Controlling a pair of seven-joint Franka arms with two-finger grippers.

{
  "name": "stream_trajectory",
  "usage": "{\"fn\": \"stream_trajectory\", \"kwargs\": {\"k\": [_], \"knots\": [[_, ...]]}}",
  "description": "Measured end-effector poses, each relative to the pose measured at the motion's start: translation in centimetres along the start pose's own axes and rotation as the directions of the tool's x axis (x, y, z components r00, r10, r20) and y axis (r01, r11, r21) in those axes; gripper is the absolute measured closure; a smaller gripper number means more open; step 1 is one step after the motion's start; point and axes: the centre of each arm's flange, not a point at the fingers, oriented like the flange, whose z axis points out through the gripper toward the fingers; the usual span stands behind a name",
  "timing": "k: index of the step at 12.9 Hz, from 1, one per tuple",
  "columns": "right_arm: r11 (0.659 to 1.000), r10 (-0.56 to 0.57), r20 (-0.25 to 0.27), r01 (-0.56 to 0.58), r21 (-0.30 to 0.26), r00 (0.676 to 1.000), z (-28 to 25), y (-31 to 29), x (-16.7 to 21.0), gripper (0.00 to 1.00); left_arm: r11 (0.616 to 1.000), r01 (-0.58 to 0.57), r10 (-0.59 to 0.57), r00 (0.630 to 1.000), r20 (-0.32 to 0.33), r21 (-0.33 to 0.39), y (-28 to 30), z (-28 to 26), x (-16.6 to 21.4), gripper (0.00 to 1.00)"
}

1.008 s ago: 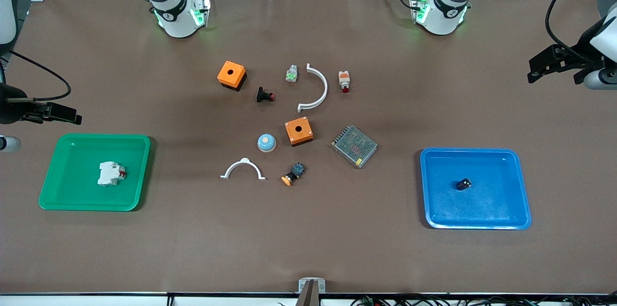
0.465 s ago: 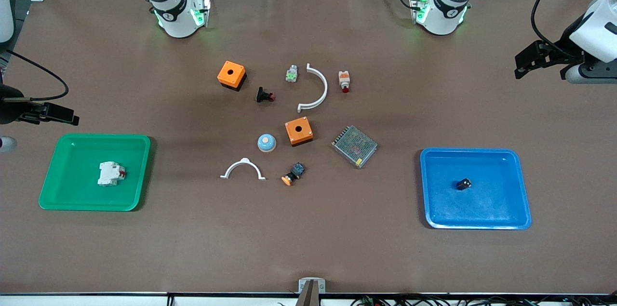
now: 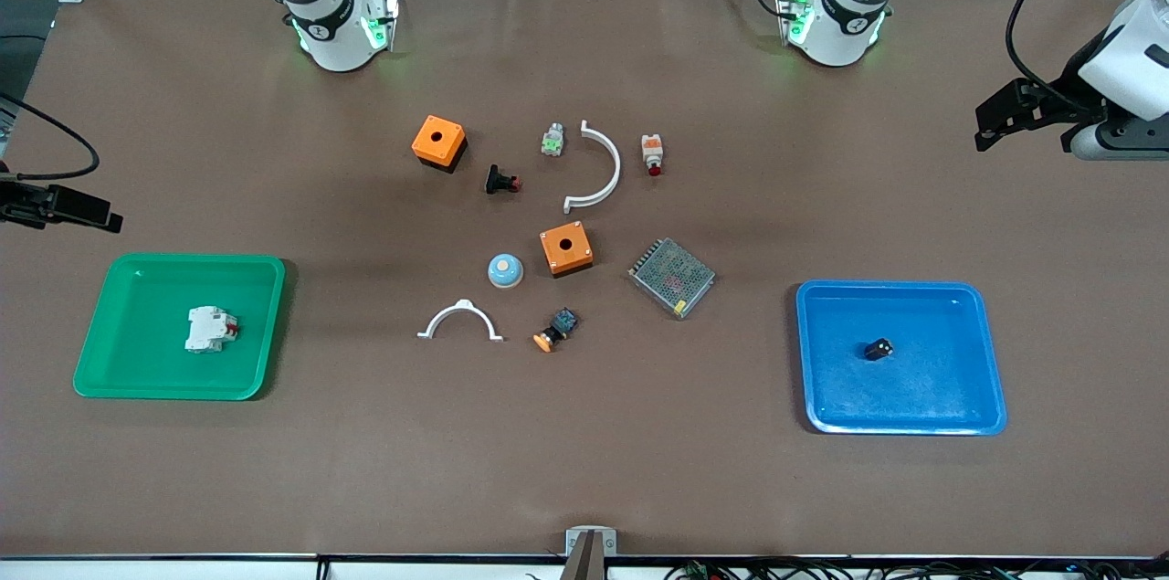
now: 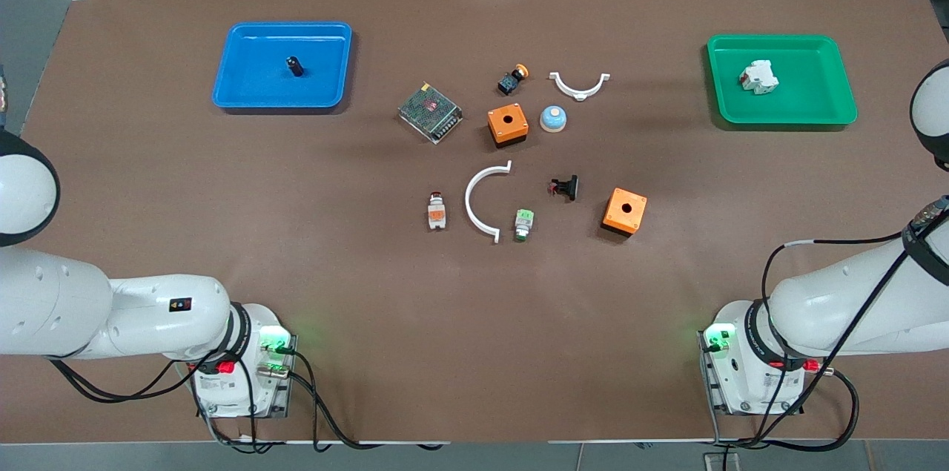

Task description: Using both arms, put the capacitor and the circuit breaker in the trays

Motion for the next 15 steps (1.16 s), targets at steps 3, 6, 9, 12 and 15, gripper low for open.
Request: {"fn": "stream_trajectory", "kwargs": {"k": [3,6,9,12,15], "knots": [[1.000,-0.009,-0.017,0.009,0.005,1.000,-2.5,-0.4,-2.3,0.00,1.000,0.005,-0.005,1.000,0.002,-0.001,-0.3,0.3,0.2,0.00],[0.999,-0.030,-0.061,0.031,0.012,0.998,-3.1,-1.4,-4.8,0.00,1.000,0.009,-0.009,1.000,0.000,-0.002,-0.6,0.4,0.4,0.00],[1.000,-0.028,-0.080,0.028,0.009,0.996,-2.0,-1.0,-6.9,0.00,1.000,0.012,-0.012,1.000,-0.004,-0.002,-0.8,0.3,0.5,0.00],[1.000,-0.023,-0.079,0.024,0.009,0.997,-1.8,-0.6,-7.5,0.00,1.000,0.012,-0.012,1.000,-0.007,-0.003,-0.8,0.2,0.5,0.00],[1.000,-0.019,-0.076,0.018,-0.010,0.997,-1.6,-0.2,-7.4,0.00,1.000,0.012,-0.012,1.000,-0.007,-0.003,-0.8,0.2,0.5,0.00]]}}
